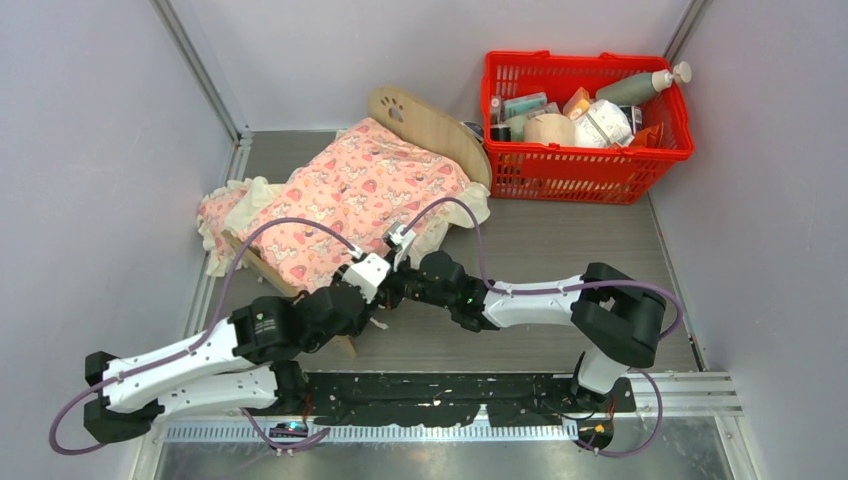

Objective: Set up the pet bed
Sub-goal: Cross the ropes on the bed frame.

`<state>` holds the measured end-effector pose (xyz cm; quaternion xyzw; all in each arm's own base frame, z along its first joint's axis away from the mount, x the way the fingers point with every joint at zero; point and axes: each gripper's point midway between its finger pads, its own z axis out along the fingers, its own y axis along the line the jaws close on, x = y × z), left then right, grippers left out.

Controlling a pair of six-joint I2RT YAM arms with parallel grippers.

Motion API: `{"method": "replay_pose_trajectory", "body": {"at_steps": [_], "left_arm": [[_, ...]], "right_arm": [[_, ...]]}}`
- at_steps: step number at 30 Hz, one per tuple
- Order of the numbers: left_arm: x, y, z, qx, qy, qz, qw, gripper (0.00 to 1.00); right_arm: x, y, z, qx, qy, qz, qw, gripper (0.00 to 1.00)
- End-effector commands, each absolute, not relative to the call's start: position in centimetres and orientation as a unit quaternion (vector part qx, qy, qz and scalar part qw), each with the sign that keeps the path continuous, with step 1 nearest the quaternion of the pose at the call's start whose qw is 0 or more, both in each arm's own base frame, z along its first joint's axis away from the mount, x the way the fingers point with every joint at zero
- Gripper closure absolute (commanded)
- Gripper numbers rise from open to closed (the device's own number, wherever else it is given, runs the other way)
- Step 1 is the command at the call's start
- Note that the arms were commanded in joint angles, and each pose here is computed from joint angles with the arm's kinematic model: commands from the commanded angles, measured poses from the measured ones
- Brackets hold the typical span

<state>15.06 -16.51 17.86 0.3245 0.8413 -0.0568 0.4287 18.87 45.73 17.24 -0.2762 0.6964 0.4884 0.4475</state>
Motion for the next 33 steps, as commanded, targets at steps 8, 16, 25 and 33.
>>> {"method": "replay_pose_trajectory", "body": {"at_steps": [8,16,25,33], "left_arm": [[13.8,-18.6,19.9,0.246,0.836,-0.164,0.462,0.58],[14.1,-19.8,18.2,0.243,0.847,-0.141,0.452,0.58],[14.9,-15.1,15.8,0.182,0.877,-0.021,0.444,0.58],[15.3,-16.0,15.7,0.187,0.87,-0.03,0.455,0.57]], "right_arm": [[19.4,45.9,19.5,-0.257,0.67,0.52,0.462,0.95],[19.4,45.8,19.6,-0.256,0.669,0.523,0.461,0.95],[19.4,45.5,19.7,-0.256,0.668,0.523,0.463,0.95],[19.3,45.5,20.0,-0.257,0.666,0.525,0.463,0.95]]}}
